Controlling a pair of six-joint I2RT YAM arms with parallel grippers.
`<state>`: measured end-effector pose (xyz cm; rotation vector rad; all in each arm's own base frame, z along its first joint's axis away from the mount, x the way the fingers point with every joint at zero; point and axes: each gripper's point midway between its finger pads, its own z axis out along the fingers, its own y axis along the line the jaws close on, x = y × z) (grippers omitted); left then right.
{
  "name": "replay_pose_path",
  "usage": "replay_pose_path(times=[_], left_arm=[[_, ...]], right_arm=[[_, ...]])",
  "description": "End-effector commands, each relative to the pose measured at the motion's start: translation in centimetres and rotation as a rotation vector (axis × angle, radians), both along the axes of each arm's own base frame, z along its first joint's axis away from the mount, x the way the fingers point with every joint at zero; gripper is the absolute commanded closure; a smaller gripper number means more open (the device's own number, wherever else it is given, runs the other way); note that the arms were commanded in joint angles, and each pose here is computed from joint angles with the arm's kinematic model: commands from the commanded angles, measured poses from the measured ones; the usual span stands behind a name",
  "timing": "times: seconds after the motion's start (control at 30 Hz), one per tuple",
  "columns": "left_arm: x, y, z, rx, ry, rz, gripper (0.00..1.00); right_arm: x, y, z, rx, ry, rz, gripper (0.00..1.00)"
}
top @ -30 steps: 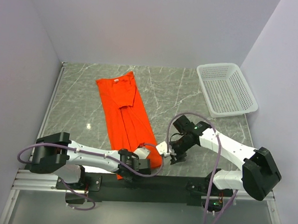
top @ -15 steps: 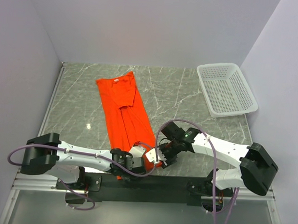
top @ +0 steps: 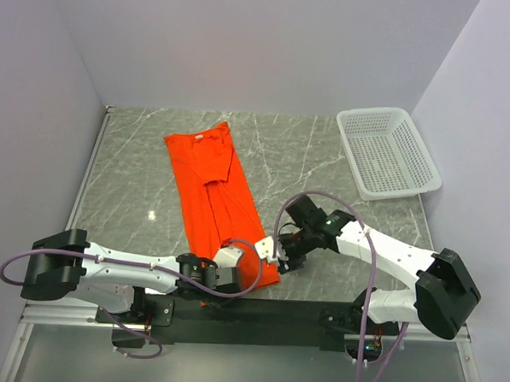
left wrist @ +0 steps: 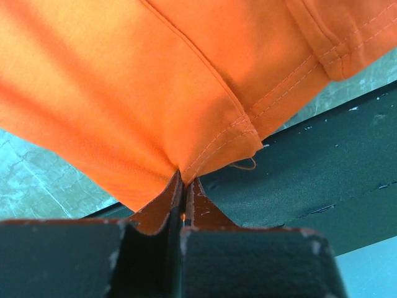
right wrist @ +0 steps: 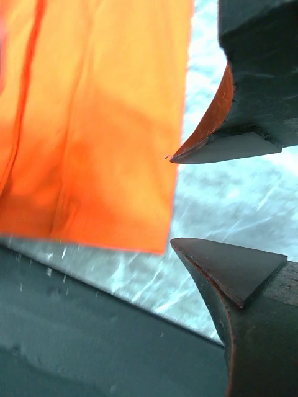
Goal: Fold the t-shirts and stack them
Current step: Fold the tshirt
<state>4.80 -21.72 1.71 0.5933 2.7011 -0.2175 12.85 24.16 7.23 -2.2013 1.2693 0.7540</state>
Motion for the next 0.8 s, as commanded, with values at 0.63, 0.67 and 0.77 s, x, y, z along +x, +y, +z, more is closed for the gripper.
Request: replay_pose_path(times=[0.63,0.67,0.77], left_arm=[[-2.4,-2.0,-0.1,-0.171,0.135,0.042,0.99],[-2.5,-2.3,0.1,-0.193,0.144,0.049,0.99],[-2.6,-2.5,0.3,-0.229,0.153,0.059,0.99]], right_arm=[[-0.7,-2.0,-1.2,0.03,-0.122,0.085,0.41],[-0.7,-2.1,-1.5,0.008,-0.142,0.087,0.41],[-1.1,-1.3,-2.1,-0.015,-0.178,0.108,0.42]])
